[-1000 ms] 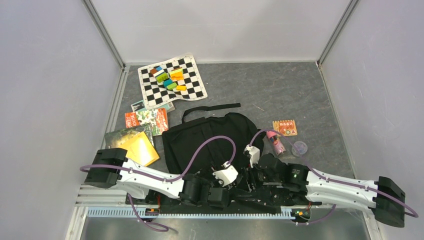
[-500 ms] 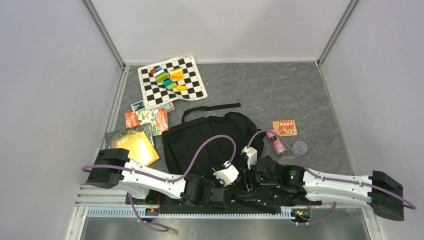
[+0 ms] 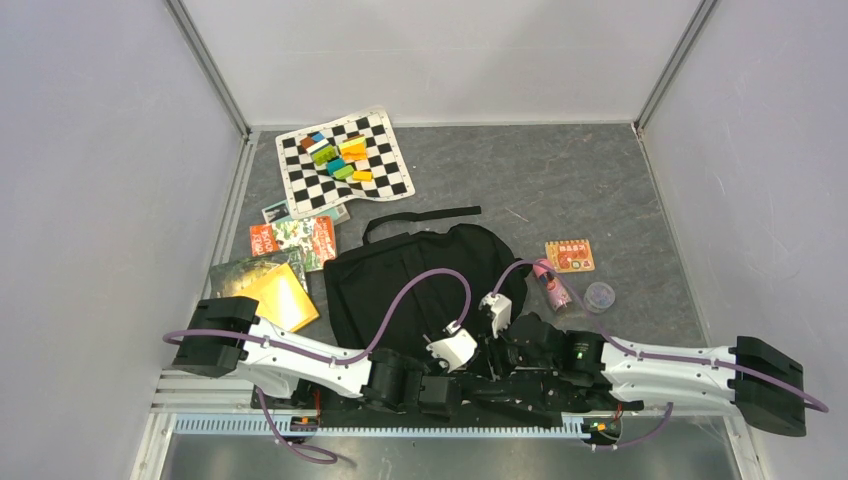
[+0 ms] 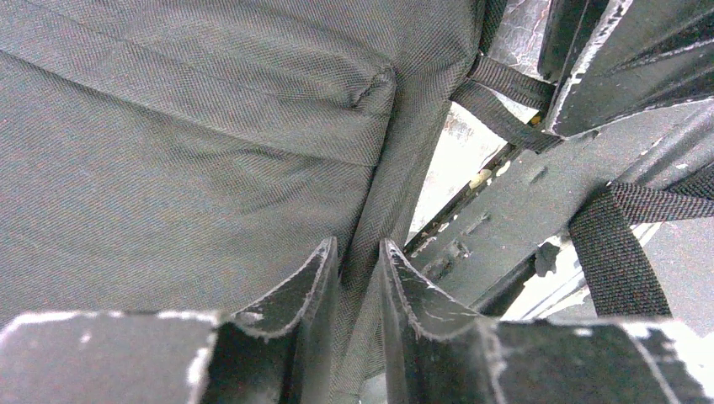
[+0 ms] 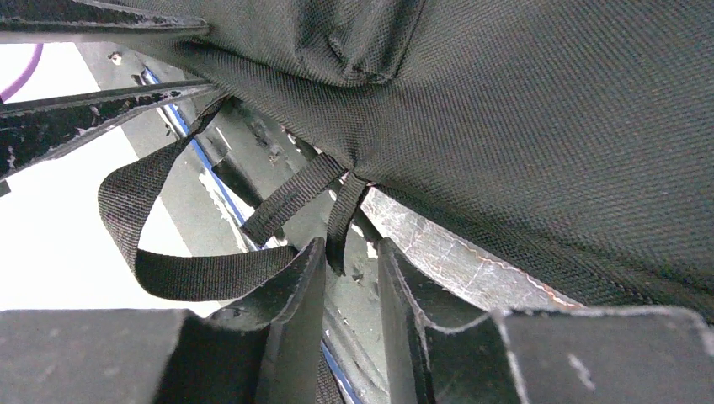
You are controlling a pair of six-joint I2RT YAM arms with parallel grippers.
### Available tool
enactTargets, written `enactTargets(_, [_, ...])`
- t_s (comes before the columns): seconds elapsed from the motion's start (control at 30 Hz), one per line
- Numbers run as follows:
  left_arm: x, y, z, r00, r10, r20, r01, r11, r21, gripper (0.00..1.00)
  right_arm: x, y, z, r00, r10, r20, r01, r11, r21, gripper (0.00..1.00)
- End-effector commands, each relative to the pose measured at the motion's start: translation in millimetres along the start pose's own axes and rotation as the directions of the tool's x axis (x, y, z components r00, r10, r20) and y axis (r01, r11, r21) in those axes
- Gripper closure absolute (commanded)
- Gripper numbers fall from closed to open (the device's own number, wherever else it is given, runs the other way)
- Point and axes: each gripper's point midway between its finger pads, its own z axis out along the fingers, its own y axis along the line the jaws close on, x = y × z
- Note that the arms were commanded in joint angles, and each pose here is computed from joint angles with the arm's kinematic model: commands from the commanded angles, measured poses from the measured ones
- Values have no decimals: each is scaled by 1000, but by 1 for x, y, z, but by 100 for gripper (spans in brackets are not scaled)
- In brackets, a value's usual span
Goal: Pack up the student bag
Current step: Unzip the student bag at the center of the board.
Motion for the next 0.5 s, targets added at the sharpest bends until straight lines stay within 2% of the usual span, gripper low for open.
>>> enactTargets(0.0, [-16,3,-4,996,-73,57,75,997,-26,71,-11,9,4,999,-8,45,9,1000,-28,67])
enactTargets(0.1, [-16,3,-4,995,-77,60,79,997,-27,78,-12,9,6,999,-12,41,13,1000,-24,77])
enactTargets(0.23, [-14,9,-4,995,-79,61,82,995,-52,94,-19,10,5,998,-29,58,29,1000,-11,98])
enactTargets(0.27, [-14,10,-4,995,-80,62,84,995,-57,97,-21,11,4,998,-35,61,35,999,-10,100])
enactTargets(0.47, [-14,13,-5,994,-86,71,91,994,-65,98,-35,-8,-5,994,-54,93,42,991,127,100])
